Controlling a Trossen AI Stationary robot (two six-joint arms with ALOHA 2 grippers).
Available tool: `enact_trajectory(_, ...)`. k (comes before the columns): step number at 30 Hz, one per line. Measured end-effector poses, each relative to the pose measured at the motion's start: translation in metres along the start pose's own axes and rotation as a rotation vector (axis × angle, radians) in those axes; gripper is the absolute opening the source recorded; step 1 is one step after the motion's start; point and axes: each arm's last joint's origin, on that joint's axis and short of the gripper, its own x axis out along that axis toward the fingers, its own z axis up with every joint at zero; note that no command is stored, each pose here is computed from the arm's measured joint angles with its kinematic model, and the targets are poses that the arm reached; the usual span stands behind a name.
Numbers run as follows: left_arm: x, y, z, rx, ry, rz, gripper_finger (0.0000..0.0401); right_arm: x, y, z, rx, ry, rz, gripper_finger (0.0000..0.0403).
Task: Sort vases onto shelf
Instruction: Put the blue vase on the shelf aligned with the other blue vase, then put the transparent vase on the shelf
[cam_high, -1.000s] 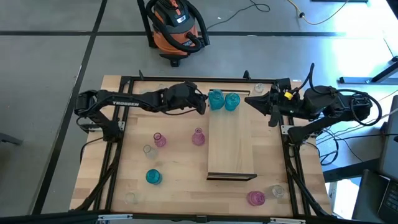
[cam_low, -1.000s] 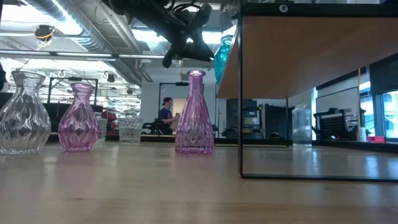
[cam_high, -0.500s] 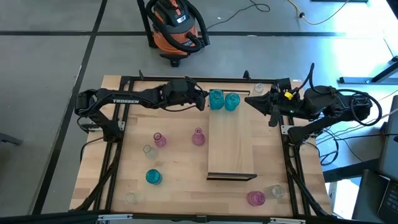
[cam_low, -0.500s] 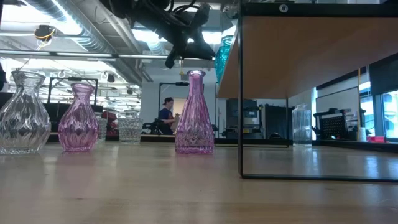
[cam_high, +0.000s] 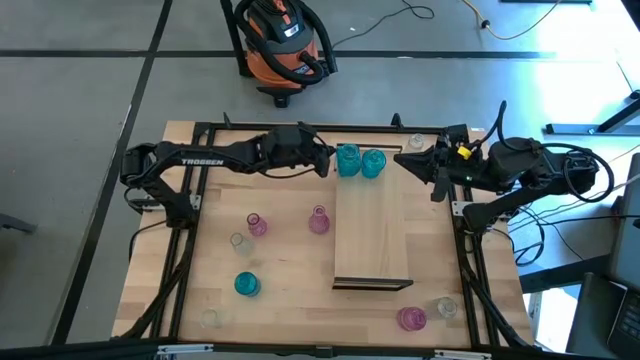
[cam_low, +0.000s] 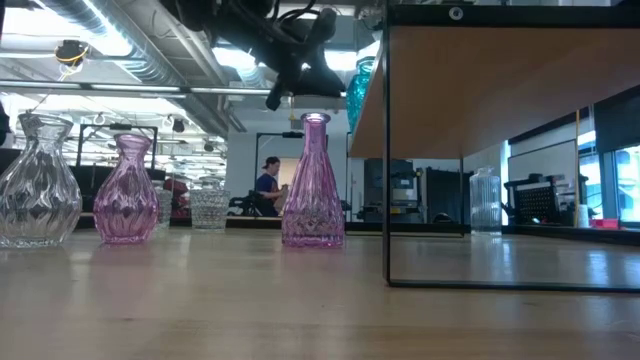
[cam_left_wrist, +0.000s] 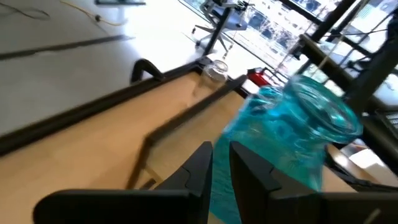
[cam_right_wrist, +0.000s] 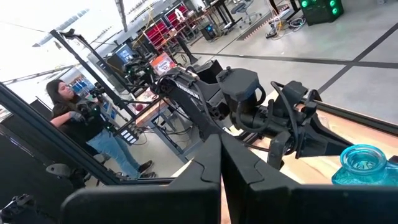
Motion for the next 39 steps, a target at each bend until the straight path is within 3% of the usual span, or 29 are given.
enact_trajectory(7, 0.001, 0.011, 0.005, 0.033, -0.020, 0.056, 0.0048, 0.000, 0.000, 0.000, -0.001, 0.001, -0.002, 0.0001)
enact_trajectory(12, -0.002, 0.015, 0.002, -0.011, 0.074, 0.037, 0.0048, 0.000, -0.006, -0.007, -0.064, 0.066, -0.058, 0.0001)
enact_trajectory(19, -0.031, 0.025, -0.010, 0.032, 0.323, 0.180, 0.0048, -0.012, -0.045, -0.034, -0.116, 0.197, -0.535, 0.0007)
enact_trajectory(23, -0.045, 0.028, -0.017, 0.034, 0.469, 0.176, 0.0048, -0.025, -0.063, -0.039, -0.124, 0.124, -0.774, 0.0057)
enact_trajectory(28, -0.048, 0.026, -0.024, 0.042, 0.537, 0.169, 0.0048, -0.029, -0.086, -0.028, -0.115, -0.020, -1.004, 0.0169)
enact_trajectory(32, -0.047, 0.024, -0.024, 0.046, 0.528, 0.153, 0.0048, -0.013, -0.121, -0.031, -0.039, 0.067, -1.170, 0.0235)
enact_trajectory(35, -0.046, 0.026, -0.021, 0.047, 0.520, 0.141, 0.0048, 0.006, -0.154, -0.040, 0.060, 0.193, -1.184, 0.0250)
enact_trajectory(39, -0.044, 0.032, -0.017, 0.052, 0.529, 0.101, 0.0048, 0.024, -0.199, -0.047, 0.157, 0.226, -1.159, 0.0242)
